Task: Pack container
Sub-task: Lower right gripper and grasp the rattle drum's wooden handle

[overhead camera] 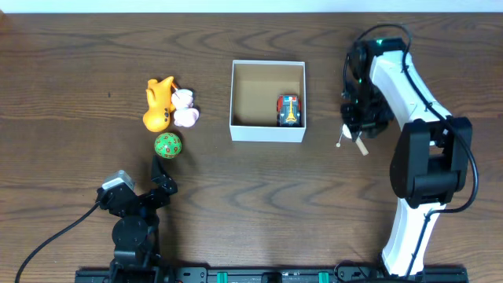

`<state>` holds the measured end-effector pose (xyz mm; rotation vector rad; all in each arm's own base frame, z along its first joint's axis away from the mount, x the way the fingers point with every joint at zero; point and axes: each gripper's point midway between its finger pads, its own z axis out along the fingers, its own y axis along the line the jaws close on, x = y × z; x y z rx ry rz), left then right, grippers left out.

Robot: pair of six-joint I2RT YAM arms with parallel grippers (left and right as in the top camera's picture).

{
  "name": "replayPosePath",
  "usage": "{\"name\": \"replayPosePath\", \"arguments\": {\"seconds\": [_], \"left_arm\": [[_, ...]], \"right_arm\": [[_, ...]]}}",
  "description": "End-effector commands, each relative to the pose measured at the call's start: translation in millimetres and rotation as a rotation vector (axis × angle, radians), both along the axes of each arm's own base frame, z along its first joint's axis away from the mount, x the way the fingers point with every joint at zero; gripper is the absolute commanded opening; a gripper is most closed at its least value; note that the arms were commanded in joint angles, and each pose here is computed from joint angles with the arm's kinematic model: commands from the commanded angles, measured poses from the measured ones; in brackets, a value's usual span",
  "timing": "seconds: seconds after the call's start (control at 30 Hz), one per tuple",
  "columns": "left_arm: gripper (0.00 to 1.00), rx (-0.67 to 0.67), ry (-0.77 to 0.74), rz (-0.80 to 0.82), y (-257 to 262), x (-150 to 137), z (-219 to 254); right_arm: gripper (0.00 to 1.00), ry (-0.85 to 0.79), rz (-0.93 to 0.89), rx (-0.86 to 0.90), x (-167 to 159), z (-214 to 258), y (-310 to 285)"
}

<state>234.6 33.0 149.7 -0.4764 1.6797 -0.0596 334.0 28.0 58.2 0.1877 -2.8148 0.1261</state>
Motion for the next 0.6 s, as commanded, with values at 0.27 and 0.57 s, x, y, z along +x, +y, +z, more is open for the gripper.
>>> {"name": "replayPosePath", "arguments": {"seconds": [0.27,0.57], "left_arm": [[0.98,0.023,0.042,0.003,1.5,-0.1,-15.4],[0.98,0.023,0.042,0.004,1.6,-0.1,-15.4]], "right_arm": [[0.4,-0.044,-0.037,0.023,-1.2,-37.7,-23.6],[0.38,-0.109,0.038,0.099,14.2,-48.1,-14.1]]}}
